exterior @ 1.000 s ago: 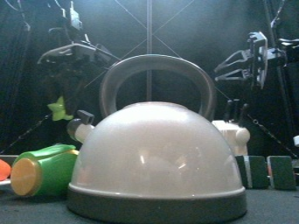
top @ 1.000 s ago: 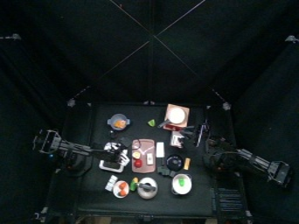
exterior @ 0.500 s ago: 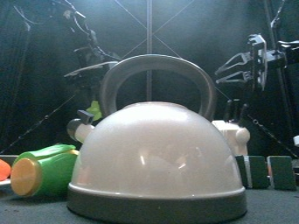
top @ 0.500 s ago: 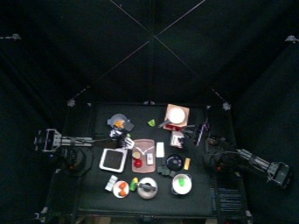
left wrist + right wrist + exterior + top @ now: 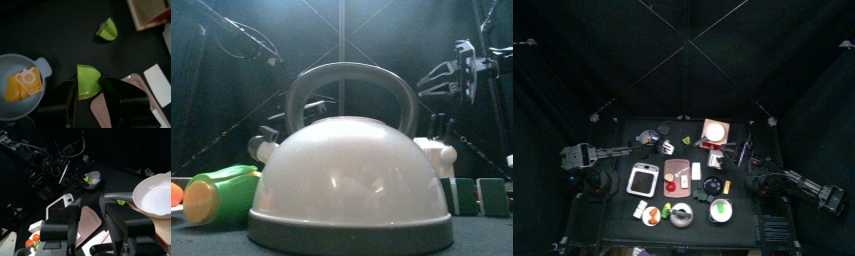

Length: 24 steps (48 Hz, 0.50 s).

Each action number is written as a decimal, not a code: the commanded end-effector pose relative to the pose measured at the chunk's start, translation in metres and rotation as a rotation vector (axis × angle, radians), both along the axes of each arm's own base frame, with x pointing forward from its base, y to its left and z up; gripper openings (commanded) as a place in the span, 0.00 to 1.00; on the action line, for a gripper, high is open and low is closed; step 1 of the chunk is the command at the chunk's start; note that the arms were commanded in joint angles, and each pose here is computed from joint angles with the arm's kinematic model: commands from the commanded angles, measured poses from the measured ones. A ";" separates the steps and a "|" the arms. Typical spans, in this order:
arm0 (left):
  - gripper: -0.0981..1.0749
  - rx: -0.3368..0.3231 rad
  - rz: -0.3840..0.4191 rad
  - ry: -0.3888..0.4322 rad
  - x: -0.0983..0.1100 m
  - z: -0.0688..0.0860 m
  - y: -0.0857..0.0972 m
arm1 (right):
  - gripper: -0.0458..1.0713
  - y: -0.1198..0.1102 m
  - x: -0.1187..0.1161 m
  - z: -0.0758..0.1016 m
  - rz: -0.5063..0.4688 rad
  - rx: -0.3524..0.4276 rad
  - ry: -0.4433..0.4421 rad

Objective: Place starfruit bottom top middle of table

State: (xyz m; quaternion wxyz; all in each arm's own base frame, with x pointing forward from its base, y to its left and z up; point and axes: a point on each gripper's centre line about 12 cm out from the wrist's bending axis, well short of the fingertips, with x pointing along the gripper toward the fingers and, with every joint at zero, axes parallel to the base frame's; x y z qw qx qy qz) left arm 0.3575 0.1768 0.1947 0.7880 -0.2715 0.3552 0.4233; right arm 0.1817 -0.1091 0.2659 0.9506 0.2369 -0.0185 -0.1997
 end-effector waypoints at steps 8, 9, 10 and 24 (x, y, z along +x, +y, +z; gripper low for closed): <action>0.61 0.024 0.027 -0.105 0.018 0.004 0.039 | 0.70 -0.001 0.001 0.005 -0.001 -0.008 -0.009; 0.61 0.023 0.029 -0.107 0.019 0.003 0.042 | 0.70 -0.001 0.001 0.005 -0.001 -0.008 -0.009; 0.61 0.021 0.033 -0.106 0.019 0.000 0.044 | 0.70 -0.001 0.001 0.005 -0.001 -0.008 -0.009; 0.61 0.000 0.053 -0.110 0.024 -0.025 0.066 | 0.70 -0.001 0.001 0.004 -0.001 -0.009 -0.007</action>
